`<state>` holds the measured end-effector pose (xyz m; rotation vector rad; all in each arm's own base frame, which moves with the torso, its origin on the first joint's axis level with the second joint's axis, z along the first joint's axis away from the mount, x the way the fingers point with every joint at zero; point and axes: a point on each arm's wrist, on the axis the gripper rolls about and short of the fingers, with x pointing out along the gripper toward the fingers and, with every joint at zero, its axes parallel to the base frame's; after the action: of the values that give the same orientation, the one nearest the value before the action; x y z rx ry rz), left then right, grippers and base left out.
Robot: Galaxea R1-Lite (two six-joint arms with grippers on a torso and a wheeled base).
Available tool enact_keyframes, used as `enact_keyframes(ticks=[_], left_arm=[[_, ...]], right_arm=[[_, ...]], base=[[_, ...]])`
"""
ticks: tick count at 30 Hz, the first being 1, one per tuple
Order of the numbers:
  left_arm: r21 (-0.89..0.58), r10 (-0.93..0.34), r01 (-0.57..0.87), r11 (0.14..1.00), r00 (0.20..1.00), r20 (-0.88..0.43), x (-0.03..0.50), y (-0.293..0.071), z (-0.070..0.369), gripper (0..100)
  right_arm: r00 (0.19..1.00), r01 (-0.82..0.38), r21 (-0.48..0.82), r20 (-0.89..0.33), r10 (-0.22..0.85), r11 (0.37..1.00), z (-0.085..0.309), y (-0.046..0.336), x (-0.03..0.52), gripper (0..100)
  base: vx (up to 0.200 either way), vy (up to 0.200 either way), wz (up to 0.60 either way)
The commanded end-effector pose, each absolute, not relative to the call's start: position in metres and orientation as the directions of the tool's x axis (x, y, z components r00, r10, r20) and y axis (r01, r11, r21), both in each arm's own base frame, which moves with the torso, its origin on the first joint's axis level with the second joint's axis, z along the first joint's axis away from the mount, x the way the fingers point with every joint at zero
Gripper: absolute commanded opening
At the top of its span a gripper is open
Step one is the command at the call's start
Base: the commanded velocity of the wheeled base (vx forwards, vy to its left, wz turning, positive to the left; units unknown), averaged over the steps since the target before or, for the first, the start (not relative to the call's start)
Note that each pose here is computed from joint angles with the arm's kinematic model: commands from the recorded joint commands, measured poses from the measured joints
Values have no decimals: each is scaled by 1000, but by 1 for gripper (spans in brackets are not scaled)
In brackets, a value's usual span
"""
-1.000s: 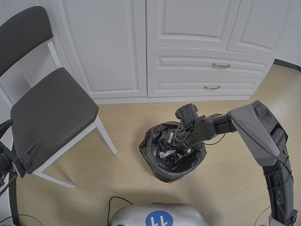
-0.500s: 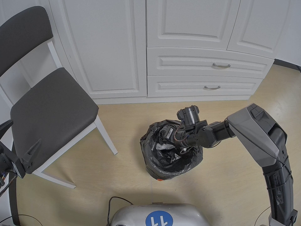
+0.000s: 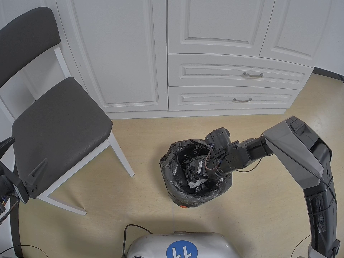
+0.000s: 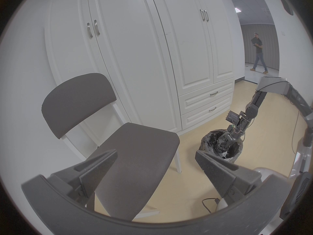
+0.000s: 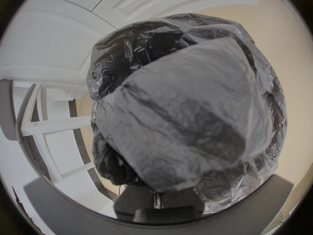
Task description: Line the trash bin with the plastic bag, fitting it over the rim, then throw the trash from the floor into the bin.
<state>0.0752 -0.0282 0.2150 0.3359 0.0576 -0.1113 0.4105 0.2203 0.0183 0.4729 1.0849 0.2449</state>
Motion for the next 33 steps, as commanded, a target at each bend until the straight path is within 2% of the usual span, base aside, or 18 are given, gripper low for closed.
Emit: enact_keyframes(ticks=[1, 5, 11, 20, 33], left_arm=[[324, -98, 117, 939, 992, -73, 75, -28, 215, 100], [324, -98, 117, 939, 992, -73, 75, -28, 215, 100], [325, -98, 116, 938, 993, -72, 75, -28, 216, 100], [325, -98, 116, 939, 993, -70, 75, -28, 216, 100], [328, -89, 111, 938, 993, -83, 76, -28, 214, 100]], right_arm=[[448, 33, 473, -794, 410, 880, 14, 222, 415, 0], [432, 30, 443, -814, 388, 896, 10, 224, 412, 0], [519, 46, 299, -822, 233, 953, 11, 219, 420, 0], [544, 62, 278, -815, 201, 959, 17, 200, 430, 0], [511, 28, 298, -824, 243, 954, 29, 214, 417, 0]], base=[[0, 0, 0], [0, 0, 0], [0, 0, 0], [0, 0, 0], [0, 0, 0]])
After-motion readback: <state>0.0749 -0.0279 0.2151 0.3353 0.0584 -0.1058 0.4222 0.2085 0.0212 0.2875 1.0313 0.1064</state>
